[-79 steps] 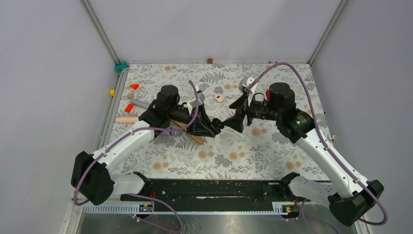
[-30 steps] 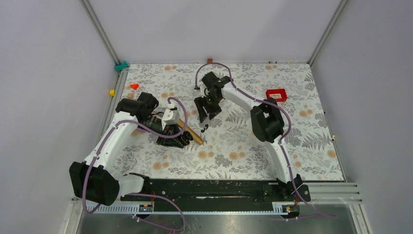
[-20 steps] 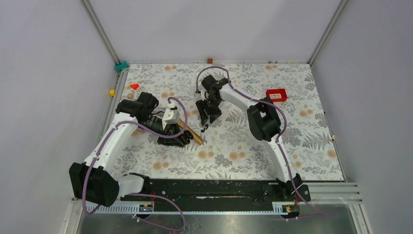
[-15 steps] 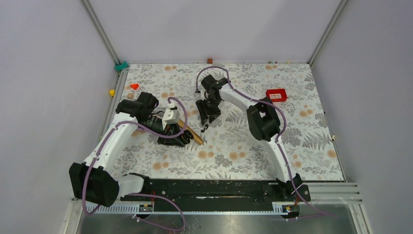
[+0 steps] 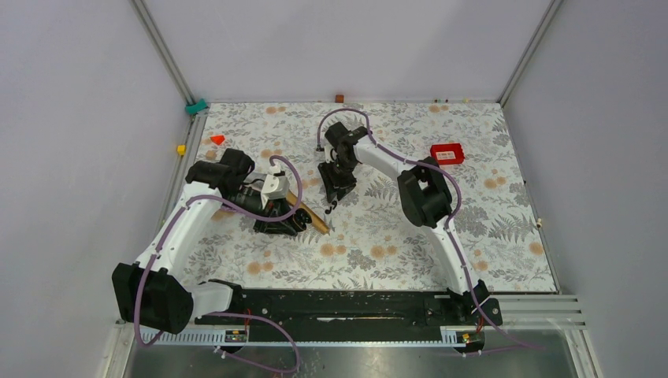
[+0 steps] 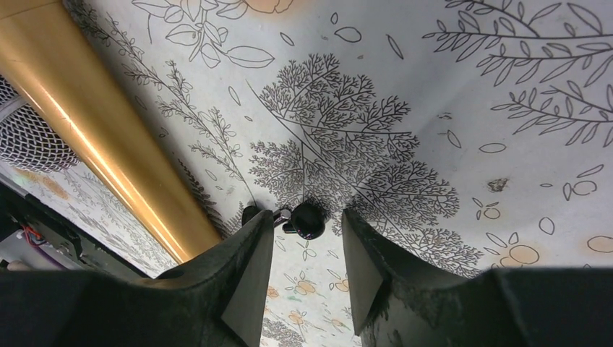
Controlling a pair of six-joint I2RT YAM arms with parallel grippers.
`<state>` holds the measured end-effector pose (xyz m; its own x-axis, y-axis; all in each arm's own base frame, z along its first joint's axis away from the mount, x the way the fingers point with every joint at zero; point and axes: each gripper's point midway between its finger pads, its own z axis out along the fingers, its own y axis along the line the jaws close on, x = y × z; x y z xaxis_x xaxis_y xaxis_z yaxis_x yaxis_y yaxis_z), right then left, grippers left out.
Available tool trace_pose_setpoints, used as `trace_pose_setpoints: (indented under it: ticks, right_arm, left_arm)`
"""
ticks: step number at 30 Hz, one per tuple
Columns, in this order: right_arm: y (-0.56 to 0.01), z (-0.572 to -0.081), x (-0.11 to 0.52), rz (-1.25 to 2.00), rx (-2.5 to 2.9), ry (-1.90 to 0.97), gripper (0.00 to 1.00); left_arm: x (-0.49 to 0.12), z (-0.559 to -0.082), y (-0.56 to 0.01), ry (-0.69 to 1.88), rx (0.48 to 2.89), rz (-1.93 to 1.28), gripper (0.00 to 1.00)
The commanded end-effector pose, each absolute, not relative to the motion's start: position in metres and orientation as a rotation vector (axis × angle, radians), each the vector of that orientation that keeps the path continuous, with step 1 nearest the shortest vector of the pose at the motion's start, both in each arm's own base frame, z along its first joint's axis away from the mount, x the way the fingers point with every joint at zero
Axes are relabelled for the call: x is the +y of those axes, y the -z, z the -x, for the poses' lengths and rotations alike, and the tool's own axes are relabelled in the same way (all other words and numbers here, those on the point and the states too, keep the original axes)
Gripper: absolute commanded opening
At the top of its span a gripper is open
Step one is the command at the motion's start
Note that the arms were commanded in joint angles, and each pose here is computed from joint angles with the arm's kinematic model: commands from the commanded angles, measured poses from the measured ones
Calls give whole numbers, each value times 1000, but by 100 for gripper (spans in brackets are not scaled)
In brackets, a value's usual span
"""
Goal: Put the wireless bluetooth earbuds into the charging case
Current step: Pick up the earbud from the center of the board.
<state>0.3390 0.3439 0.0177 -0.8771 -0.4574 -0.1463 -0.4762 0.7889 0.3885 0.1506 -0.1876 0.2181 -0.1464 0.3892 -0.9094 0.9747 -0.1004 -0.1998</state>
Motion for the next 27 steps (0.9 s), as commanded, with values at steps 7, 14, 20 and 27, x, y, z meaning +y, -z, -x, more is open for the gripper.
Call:
trace_pose_setpoints:
  ticks: [7, 14, 20, 27]
  right_arm:
    - [-16, -335, 346, 822, 2930, -551, 43]
    - [-16, -330, 348, 870, 2924, -524, 34]
    - [-16, -330, 348, 886, 2916, -508, 28]
    - [-39, -329, 355, 944, 2856, -589, 19]
  left_arm:
    - [-188, -152, -226, 1230, 1508, -1492, 0]
    - [-188, -153, -226, 1231, 1508, -1488, 0]
    - [-187, -153, -226, 1228, 1507, -1485, 0]
    - [-187, -153, -226, 1232, 1507, -1480, 0]
